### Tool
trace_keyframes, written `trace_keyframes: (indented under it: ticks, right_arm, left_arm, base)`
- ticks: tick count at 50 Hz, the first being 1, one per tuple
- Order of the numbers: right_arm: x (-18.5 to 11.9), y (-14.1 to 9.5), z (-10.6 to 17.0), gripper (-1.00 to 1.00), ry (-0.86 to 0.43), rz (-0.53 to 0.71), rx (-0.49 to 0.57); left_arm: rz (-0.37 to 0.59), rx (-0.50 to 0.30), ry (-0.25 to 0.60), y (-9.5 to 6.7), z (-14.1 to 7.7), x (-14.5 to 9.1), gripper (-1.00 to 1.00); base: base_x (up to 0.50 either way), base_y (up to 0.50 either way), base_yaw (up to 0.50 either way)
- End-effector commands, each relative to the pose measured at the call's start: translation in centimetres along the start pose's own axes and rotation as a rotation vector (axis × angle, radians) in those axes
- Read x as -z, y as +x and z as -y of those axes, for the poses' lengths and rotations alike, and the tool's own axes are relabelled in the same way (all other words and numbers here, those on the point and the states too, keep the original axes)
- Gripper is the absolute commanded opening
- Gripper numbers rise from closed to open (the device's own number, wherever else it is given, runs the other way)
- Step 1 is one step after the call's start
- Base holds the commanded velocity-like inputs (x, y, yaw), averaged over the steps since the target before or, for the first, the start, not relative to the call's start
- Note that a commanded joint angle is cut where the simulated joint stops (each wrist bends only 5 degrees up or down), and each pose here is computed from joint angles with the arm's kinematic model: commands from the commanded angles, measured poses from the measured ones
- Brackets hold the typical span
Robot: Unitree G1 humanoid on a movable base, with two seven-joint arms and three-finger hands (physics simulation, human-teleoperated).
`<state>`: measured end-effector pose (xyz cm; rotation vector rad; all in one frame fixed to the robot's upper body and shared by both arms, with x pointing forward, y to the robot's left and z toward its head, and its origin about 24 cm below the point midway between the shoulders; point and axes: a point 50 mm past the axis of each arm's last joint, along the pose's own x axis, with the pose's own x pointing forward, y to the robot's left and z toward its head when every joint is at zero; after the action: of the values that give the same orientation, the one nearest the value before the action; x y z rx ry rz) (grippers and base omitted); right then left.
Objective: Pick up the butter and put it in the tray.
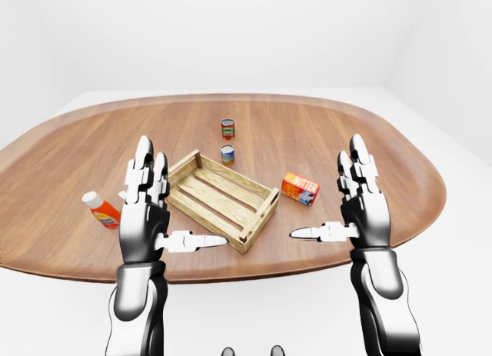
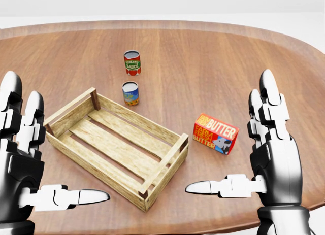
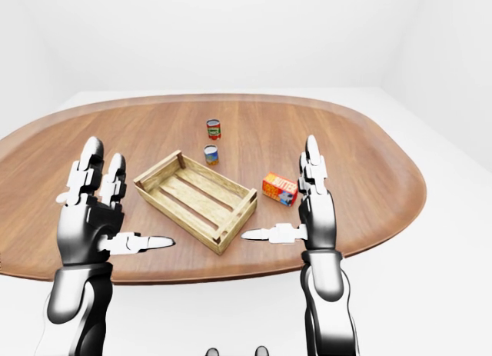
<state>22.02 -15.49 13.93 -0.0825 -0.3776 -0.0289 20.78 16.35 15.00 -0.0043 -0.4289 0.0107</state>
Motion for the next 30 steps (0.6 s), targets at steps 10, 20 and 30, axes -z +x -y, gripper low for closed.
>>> trace_keyframes:
  ticks: [10, 20, 30]
  right_arm:
    - [0.02, -0.02, -0.14, 1.0, -0.001, -0.001, -0.007]
    - [0.02, -0.03, -0.18, 1.0, -0.004, -0.002, -0.011]
    - [0.11, -0.12, -0.31, 1.0, -0.011, -0.007, -0.021]
  left_arm:
    - [0.008, -0.004, 0.002, 0.03, -0.12, -0.17, 1.0]
    - [0.01, -0.005, 0.001, 0.01, -0.17, -0.22, 1.0]
    - [0.009, -0.006, 0.003, 0.0, -0.22, -0.21, 1.0]
  base:
    - [0.5, 0.0, 0.0]
    - [0.5, 0.0, 0.0]
    - [0.24, 0.0, 0.0]
